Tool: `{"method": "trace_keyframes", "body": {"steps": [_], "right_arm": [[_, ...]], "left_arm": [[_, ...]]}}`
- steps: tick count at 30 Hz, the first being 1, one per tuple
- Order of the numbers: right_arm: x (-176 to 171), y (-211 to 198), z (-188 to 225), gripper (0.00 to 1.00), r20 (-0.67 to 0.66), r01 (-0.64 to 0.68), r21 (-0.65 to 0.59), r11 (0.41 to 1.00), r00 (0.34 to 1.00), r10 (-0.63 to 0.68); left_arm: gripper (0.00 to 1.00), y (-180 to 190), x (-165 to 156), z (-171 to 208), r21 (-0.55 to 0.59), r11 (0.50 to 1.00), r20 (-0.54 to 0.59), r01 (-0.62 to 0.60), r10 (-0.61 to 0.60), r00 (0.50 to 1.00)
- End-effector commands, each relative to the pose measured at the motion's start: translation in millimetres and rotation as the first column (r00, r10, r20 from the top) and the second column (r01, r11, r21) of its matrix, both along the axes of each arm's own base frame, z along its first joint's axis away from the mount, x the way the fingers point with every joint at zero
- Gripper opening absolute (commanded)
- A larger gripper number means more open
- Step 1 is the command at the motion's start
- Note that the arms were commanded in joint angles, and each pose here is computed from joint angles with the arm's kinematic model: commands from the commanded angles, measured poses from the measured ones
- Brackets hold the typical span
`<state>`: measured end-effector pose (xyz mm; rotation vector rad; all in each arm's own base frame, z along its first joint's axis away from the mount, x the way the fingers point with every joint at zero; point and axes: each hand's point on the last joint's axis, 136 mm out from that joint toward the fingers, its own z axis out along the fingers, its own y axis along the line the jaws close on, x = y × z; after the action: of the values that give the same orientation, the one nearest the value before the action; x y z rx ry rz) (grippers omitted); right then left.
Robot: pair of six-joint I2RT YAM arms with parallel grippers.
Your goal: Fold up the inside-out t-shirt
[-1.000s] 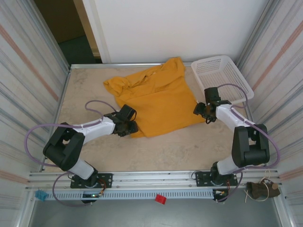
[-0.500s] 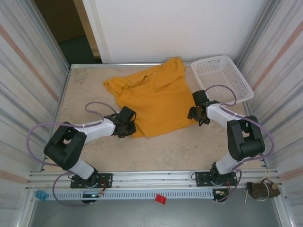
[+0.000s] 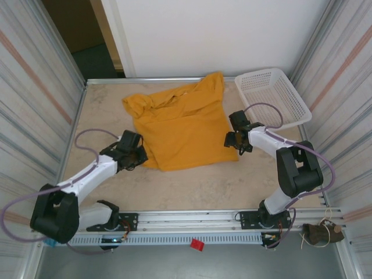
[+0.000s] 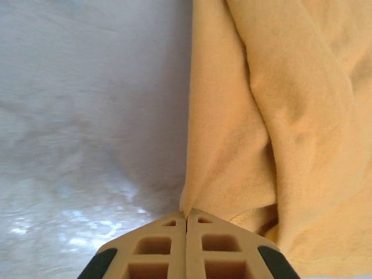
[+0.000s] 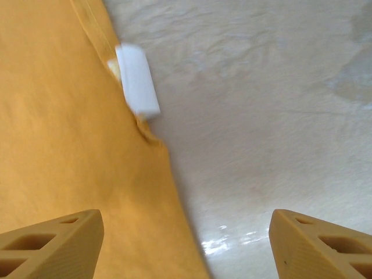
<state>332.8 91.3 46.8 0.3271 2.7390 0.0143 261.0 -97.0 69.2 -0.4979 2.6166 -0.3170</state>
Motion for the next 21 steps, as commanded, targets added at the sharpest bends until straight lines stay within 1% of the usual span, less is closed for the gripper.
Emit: {"method": "trace_keyframes", "body": {"steps": [1,6,11,17,20,21], "right_arm": [[-1.6,18.8,12.1,0.75,0.001,0.006,0.067,0.998,1.000,-0.006],[-17.3,36.1,0.1,0.75,-0.040,-0.008,0.072,0.997,0.999,0.011],[-47.2,47.8,-7.6,0.73,-0.080,-0.036,0.059,0.998,0.996,0.041],[-78.7,43.0,-18.1,0.73,-0.112,-0.033,0.030,0.999,0.993,0.037],[-87.1,41.4,-27.6,0.70,-0.133,-0.032,0.027,0.999,0.990,0.036],[-88.4,42.0,-30.7,0.66,-0.139,-0.033,0.032,0.999,0.990,0.037]], "left_arm": [[0.00,21.2,-23.8,-10.8,0.051,0.999,-0.063,0.008,-0.005,0.998],[0.00,24.5,-28.4,-13.6,0.055,0.998,-0.080,0.007,-0.002,0.997],[0.00,25.2,-29.6,-14.2,0.056,0.998,-0.077,0.008,-0.004,0.997],[0.00,24.9,-29.0,-12.5,0.050,0.999,-0.069,0.012,-0.008,0.998],[0.00,24.6,-28.6,-12.6,0.049,0.999,-0.071,0.015,-0.012,0.997],[0.00,24.6,-28.3,-12.4,0.048,0.999,-0.071,0.017,-0.014,0.997]]}}
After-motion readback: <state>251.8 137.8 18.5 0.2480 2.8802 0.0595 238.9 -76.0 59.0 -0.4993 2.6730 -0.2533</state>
